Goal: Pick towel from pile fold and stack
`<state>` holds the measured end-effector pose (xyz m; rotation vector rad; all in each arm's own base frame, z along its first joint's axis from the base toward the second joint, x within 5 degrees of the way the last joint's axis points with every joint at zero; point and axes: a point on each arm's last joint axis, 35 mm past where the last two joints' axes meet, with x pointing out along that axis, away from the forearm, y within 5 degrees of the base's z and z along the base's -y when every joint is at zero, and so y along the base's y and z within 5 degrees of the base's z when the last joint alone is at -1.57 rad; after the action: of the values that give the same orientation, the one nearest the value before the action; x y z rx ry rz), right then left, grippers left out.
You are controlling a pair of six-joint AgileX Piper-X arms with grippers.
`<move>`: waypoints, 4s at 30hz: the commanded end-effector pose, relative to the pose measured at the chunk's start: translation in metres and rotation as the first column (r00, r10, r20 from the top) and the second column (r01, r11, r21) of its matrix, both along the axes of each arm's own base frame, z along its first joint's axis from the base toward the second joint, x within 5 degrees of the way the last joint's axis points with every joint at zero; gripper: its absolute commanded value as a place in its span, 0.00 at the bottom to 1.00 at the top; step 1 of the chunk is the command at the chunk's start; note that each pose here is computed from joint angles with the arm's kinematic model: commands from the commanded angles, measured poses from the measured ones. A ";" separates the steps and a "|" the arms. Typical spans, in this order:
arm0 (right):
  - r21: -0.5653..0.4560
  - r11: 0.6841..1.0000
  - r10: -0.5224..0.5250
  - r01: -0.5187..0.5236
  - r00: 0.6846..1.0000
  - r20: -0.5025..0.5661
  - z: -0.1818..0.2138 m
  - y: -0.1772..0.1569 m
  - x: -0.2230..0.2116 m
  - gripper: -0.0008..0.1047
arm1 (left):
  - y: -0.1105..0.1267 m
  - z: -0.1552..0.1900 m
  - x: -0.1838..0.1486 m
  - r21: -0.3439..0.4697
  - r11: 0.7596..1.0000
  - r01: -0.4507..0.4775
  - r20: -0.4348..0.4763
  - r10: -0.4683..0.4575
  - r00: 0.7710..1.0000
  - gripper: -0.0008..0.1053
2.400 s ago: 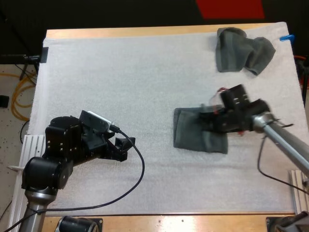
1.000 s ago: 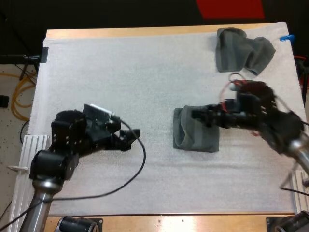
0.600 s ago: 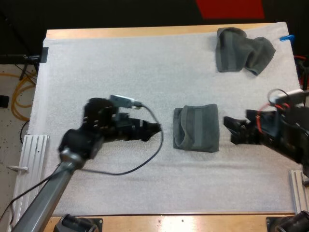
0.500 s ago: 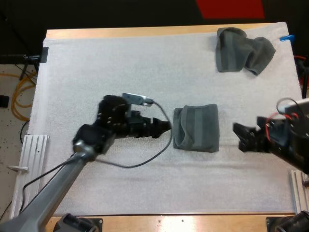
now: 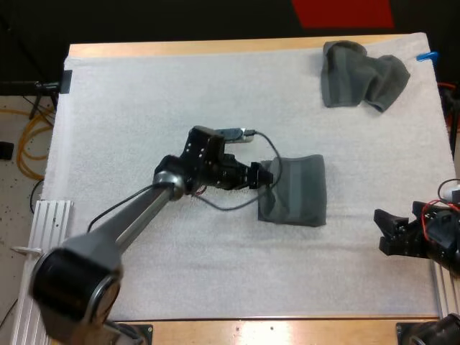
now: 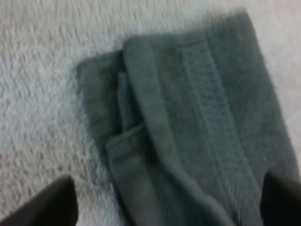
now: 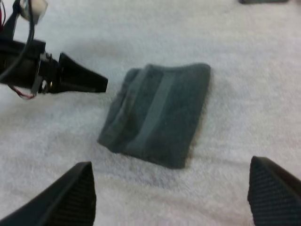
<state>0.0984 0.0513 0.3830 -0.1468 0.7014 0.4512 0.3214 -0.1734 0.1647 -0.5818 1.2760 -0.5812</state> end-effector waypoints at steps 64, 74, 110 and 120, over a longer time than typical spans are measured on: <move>0.224 0.942 0.257 -0.249 0.966 -0.007 0.002 0.029 0.031 0.63 | 0.218 0.017 0.025 0.684 0.723 -0.098 -0.097 0.224 0.970 0.01; 0.234 0.937 0.262 -0.259 0.965 0.016 0.003 0.034 0.039 0.63 | 0.235 0.017 0.022 0.768 0.638 -0.062 -0.098 0.212 0.972 0.46; 0.180 0.963 0.195 -0.203 0.979 0.059 0.003 0.035 0.048 0.63 | 0.157 0.241 -0.102 0.506 0.779 -0.369 0.551 0.037 0.834 0.54; 0.051 0.994 0.090 -0.093 0.994 0.054 -0.007 0.033 0.064 0.63 | 0.147 0.271 -0.158 0.452 0.814 -0.365 0.650 -0.020 0.759 0.54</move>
<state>0.1627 0.0861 0.3741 -0.1286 0.6488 0.5617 0.1666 -0.0269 0.4332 0.0192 0.6664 -0.1797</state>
